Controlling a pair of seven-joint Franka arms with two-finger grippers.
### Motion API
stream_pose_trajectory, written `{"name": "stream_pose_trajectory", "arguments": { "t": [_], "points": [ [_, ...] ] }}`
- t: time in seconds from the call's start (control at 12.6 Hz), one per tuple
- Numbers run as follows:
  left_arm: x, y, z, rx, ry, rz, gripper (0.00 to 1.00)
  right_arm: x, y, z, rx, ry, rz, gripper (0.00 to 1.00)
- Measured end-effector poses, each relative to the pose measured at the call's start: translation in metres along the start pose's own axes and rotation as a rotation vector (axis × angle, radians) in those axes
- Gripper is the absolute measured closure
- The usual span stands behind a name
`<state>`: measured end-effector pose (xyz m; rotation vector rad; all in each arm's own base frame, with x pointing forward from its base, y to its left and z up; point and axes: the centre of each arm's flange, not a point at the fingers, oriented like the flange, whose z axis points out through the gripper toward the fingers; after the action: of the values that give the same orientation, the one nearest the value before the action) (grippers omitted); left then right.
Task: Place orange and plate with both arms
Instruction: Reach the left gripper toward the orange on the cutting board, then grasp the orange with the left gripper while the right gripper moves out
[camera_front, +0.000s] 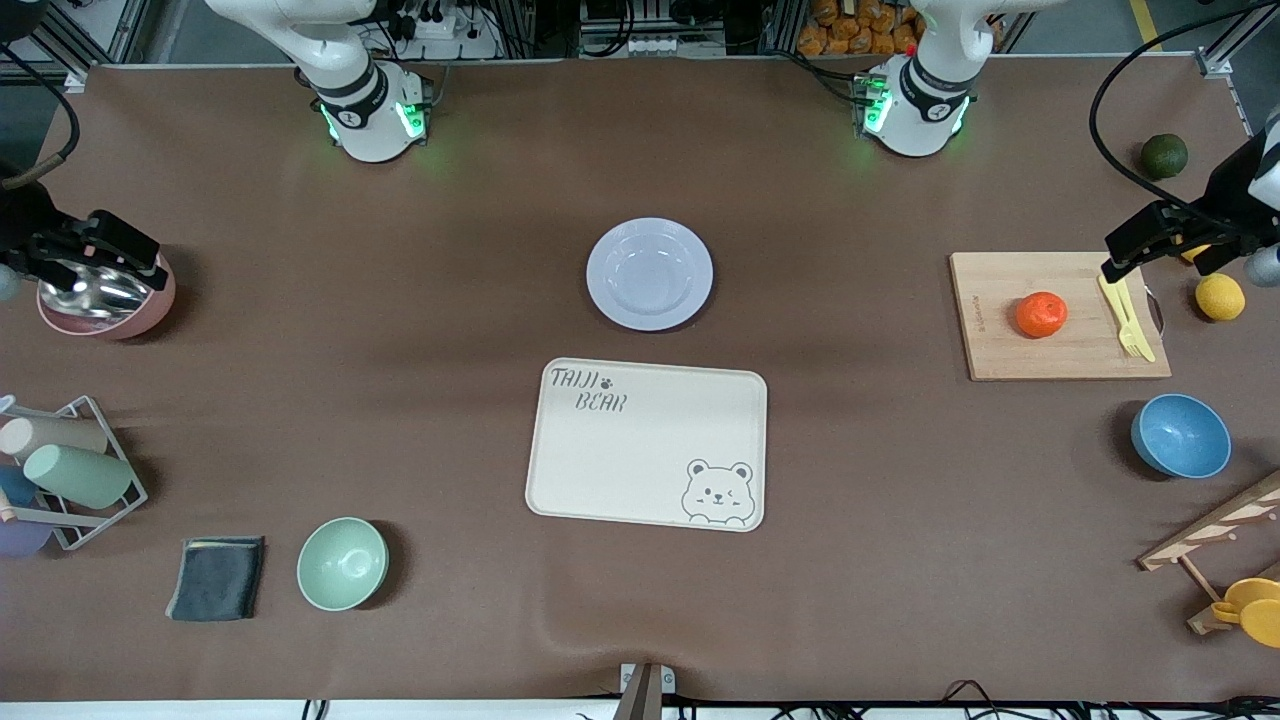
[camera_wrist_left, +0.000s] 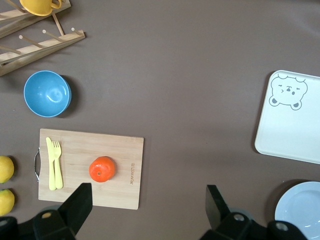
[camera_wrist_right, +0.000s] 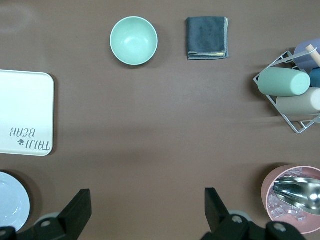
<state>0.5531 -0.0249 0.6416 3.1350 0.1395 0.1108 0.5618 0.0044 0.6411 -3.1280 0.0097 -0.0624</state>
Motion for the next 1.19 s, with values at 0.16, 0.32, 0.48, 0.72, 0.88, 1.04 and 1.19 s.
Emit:
{"name": "stream_pose_trajectory", "arguments": {
  "t": [0.16,0.32,0.48,0.72,0.88,1.04,1.19],
  "points": [
    [0.000,0.000,0.000,0.000,-0.001,0.000,0.00,0.000,0.000,0.000,0.000,-0.001,0.000,0.00],
    [0.000,0.000,0.001,0.000,-0.003,0.001,0.00,0.001,0.001,0.002,0.000,-0.005,0.002,0.00],
    [0.002,-0.003,0.014,0.003,-0.038,0.032,0.00,0.002,0.003,0.005,-0.001,-0.012,-0.006,0.00],
    [0.005,-0.028,0.066,0.015,-0.137,0.029,0.00,0.007,0.011,0.022,0.006,-0.049,-0.079,0.00],
    [0.004,-0.042,0.118,0.035,-0.181,0.012,0.00,0.011,0.015,0.041,0.070,-0.095,-0.069,0.00],
    [-0.005,-0.072,0.178,0.053,-0.186,-0.023,0.00,0.015,0.019,0.060,0.168,-0.139,-0.041,0.00],
    [-0.026,-0.106,0.234,0.066,-0.195,-0.033,0.00,0.019,0.018,0.082,0.258,-0.199,-0.023,0.00]
  ]
}}
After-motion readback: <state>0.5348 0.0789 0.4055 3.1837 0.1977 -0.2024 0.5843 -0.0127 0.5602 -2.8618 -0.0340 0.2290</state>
